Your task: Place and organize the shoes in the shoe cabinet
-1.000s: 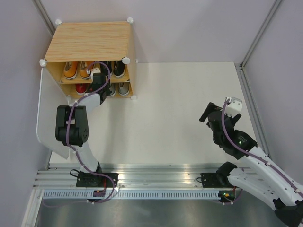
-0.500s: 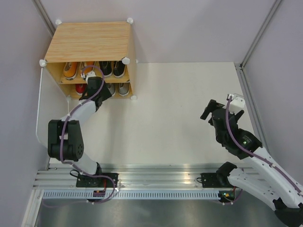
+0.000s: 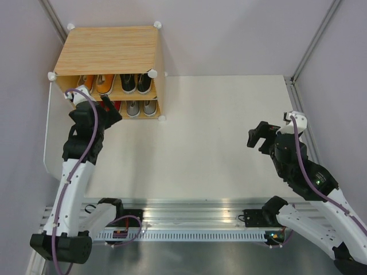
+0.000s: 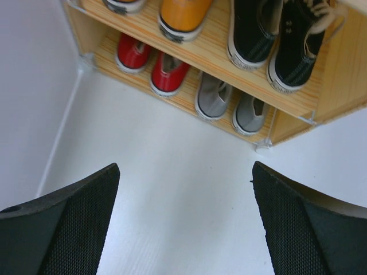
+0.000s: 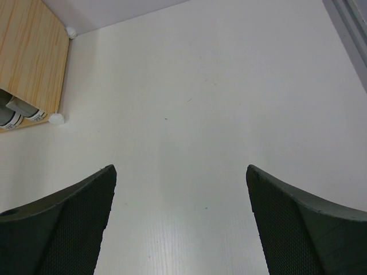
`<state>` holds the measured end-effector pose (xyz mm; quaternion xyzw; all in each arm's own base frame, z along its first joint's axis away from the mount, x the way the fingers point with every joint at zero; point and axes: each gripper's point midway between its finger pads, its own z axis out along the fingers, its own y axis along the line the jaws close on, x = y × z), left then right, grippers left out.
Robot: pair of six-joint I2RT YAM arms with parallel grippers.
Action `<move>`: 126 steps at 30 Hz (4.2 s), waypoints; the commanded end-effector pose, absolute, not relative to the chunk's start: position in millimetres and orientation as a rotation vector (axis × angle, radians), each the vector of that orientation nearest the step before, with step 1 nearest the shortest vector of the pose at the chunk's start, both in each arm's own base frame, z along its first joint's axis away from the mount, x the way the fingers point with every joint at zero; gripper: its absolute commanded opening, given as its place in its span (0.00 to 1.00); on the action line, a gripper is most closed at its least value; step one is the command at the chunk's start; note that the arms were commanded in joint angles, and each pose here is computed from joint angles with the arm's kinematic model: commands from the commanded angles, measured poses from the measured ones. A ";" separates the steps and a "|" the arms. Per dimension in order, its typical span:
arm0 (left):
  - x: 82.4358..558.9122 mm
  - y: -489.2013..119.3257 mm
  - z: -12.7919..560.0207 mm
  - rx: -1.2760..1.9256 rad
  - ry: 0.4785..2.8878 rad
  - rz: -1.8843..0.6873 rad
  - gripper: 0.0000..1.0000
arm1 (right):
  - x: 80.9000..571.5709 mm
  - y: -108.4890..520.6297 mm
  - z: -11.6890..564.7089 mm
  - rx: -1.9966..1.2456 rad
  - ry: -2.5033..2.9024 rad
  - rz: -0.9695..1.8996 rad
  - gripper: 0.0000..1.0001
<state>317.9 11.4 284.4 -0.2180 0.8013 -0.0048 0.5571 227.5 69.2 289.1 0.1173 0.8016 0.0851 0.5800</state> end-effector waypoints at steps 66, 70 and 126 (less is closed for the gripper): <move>316.1 -9.8 354.5 -0.333 1.805 -0.595 1.00 | 206.5 66.5 319.2 0.164 1.863 0.255 0.98; 346.7 -13.9 365.3 -0.294 1.706 -0.701 1.00 | 203.9 59.7 317.6 0.202 1.861 0.241 0.98; 317.2 -16.9 374.5 -0.171 1.732 -0.157 1.00 | 196.5 23.7 362.1 0.241 1.742 0.116 0.98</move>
